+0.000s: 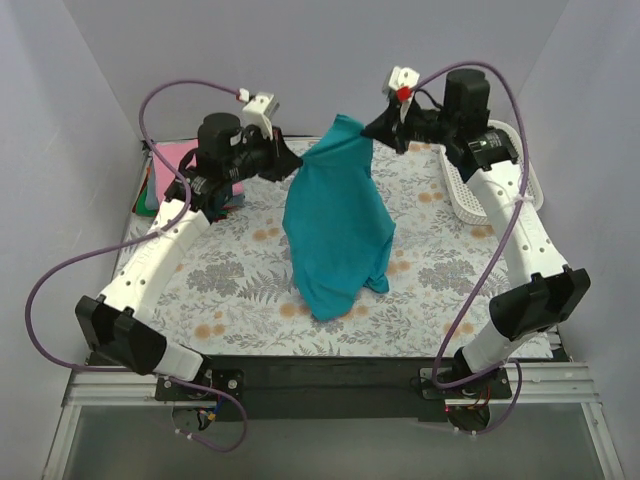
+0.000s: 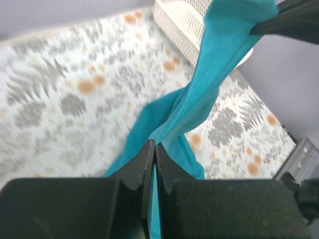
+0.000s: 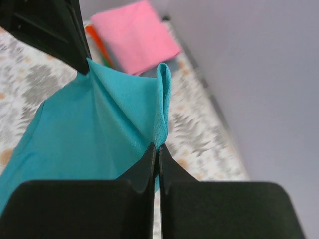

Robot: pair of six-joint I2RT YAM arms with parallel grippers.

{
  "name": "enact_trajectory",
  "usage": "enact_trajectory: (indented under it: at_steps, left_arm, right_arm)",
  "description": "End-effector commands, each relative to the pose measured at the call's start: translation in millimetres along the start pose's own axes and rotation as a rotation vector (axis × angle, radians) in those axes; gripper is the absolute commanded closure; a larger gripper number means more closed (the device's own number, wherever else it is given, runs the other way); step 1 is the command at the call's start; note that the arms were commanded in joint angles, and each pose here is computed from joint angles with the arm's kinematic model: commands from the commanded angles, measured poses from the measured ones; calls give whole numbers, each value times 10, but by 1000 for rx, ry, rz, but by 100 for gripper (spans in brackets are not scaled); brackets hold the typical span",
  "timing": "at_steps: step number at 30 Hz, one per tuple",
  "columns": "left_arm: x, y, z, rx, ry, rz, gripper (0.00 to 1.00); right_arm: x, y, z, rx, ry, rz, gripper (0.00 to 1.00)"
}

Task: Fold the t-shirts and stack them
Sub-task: Flatten the tshirt out

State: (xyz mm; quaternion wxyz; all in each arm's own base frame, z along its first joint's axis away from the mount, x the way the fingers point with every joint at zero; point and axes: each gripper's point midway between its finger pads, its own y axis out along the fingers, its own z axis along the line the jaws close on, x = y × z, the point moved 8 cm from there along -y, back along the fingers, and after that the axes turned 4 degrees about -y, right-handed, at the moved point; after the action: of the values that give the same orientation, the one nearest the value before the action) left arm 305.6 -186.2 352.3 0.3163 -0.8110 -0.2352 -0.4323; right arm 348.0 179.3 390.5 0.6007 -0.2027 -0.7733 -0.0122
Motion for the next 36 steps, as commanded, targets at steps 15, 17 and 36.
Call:
enact_trajectory:
  at_steps: [15, 17, 36]
  left_arm:
    - [1683, -827, -945, -274, 376, -594, 100]
    - [1428, -898, -904, -278, 362, -544, 100]
    - [-1967, -1654, -105, 87, -674, -91, 48]
  right_arm:
    - [1615, -1513, -302, -303, -307, -290, 99]
    - [1413, -1374, 88, -33, -247, -311, 99]
    - [-1091, -126, 2548, 704, -65, 217, 44]
